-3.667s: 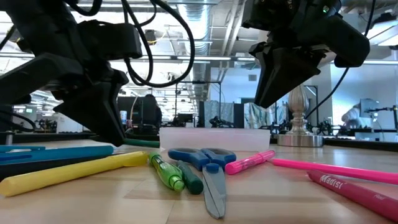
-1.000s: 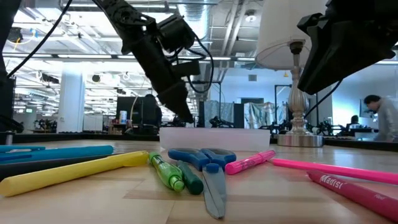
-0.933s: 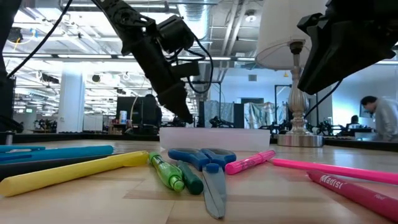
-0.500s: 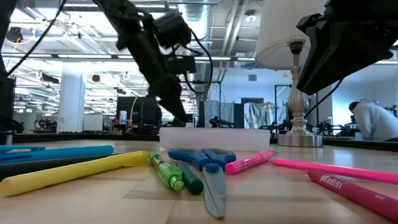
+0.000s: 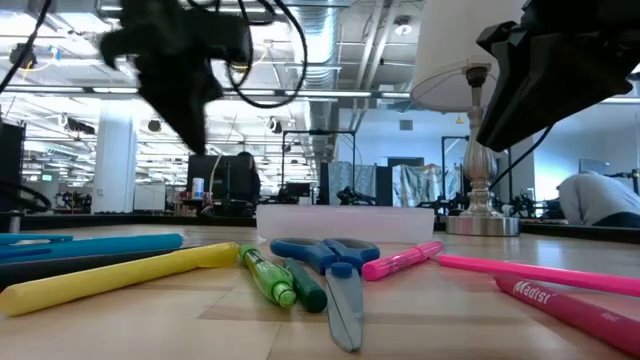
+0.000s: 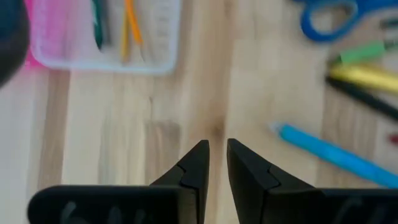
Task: Pick & place school supplies into a supply box
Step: Put the pink pencil into the supply box
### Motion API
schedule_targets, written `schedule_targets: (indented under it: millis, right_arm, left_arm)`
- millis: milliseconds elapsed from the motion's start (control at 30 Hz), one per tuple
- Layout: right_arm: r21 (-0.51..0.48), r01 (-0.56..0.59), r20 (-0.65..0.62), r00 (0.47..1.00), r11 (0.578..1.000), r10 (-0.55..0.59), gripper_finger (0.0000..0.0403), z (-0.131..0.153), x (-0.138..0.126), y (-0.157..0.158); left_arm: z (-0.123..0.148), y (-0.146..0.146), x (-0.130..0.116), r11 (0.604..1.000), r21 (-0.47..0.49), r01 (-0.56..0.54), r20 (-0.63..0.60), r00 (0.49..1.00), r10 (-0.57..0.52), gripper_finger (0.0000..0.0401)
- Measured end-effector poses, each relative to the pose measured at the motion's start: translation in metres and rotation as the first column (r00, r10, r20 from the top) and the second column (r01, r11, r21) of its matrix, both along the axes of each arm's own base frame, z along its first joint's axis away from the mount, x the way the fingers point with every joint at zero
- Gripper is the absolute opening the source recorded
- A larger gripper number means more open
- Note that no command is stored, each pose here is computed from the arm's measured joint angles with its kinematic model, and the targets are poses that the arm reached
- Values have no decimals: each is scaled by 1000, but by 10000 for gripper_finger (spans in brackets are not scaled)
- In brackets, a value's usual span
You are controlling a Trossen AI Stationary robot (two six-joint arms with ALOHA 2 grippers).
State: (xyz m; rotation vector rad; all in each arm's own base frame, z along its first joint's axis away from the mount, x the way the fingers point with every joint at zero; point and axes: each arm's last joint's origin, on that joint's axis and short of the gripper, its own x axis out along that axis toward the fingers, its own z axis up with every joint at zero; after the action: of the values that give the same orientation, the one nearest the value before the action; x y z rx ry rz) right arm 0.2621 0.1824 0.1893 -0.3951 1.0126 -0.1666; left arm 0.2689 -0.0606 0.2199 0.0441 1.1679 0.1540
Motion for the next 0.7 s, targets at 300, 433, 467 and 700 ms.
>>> schedule_targets:
  millis: [300, 433, 467, 700]
  right_arm:
    - [91, 14, 11, 1000, 996, -15, 72, -12, 17, -1]
    - [83, -119, -36, 992, 989, 123, 72, -25, 29, 0]
    - [81, -129, -43, 990, 988, 133, 72, -28, 31, -1]
    - [291, 17, -115, 993, 957, 18, 72, -35, 41, -16]
  left_arm:
    - [-23, -56, -40, 973, 225, -46, 65, 997, 32, 53]
    - [-39, -69, -56, 953, 288, -90, 178, 983, 39, 53]
    - [-42, -72, -59, 950, 295, -100, 207, 978, 39, 53]
    - [-61, -79, -73, 943, 296, -155, 341, 939, 48, 53]
